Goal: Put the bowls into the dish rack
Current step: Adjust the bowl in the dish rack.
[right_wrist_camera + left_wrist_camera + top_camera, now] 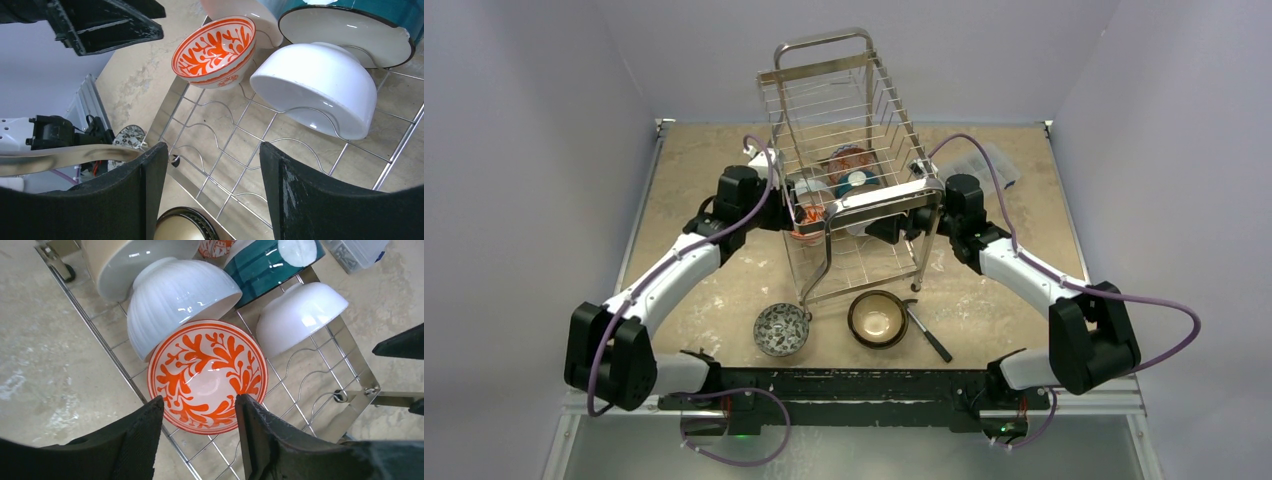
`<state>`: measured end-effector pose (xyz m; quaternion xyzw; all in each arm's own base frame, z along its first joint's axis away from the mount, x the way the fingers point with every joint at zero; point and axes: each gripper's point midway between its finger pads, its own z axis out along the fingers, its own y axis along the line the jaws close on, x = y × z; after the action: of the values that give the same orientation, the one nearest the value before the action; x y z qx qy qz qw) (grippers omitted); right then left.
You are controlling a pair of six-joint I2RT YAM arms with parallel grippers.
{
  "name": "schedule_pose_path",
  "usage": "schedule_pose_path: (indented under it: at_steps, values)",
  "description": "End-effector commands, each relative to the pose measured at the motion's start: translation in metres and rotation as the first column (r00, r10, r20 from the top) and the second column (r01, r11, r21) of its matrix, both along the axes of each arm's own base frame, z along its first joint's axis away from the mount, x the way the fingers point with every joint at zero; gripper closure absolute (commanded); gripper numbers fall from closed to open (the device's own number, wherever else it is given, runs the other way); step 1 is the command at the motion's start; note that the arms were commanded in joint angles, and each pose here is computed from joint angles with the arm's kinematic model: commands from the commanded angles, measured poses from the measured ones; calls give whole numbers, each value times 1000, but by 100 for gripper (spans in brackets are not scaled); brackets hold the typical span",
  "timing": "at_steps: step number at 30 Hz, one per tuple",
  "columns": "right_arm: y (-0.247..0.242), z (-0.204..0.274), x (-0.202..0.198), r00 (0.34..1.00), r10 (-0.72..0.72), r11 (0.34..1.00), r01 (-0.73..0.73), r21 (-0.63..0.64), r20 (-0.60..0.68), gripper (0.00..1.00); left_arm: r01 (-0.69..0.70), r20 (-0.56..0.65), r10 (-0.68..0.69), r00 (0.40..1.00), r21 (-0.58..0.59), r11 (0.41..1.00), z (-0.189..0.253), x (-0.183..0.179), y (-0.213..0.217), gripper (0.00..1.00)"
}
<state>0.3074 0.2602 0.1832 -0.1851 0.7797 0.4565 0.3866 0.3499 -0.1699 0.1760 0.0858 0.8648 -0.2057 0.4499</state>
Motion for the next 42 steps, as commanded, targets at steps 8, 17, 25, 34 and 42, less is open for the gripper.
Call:
schedule_pose_path:
  at_steps: [8, 17, 25, 34, 42]
  values:
    - [-2, 10, -4, 999, 18, 1000, -18, -3, 42, 30, 33, -191, -86, 978, -268, 963, -30, -3, -33, 70]
    - [-1, 9, 1, 999, 17, 1000, -17, -9, 44, 30, 168, -199, -222, 955, -256, 952, -38, -42, -48, 82]
    - [1, 7, 3, 999, 21, 1000, -21, -7, 37, 30, 306, -149, -354, 923, -271, 913, -18, -60, -70, 81]
    - [-1, 7, 0, 999, 17, 1000, -17, -10, 36, 30, 161, -71, -179, 981, -214, 964, 9, -35, -43, 62]
    - [-1, 9, -1, 999, 21, 1000, -20, -7, 43, 30, 173, 7, -174, 985, -167, 971, 18, -21, -37, 54]
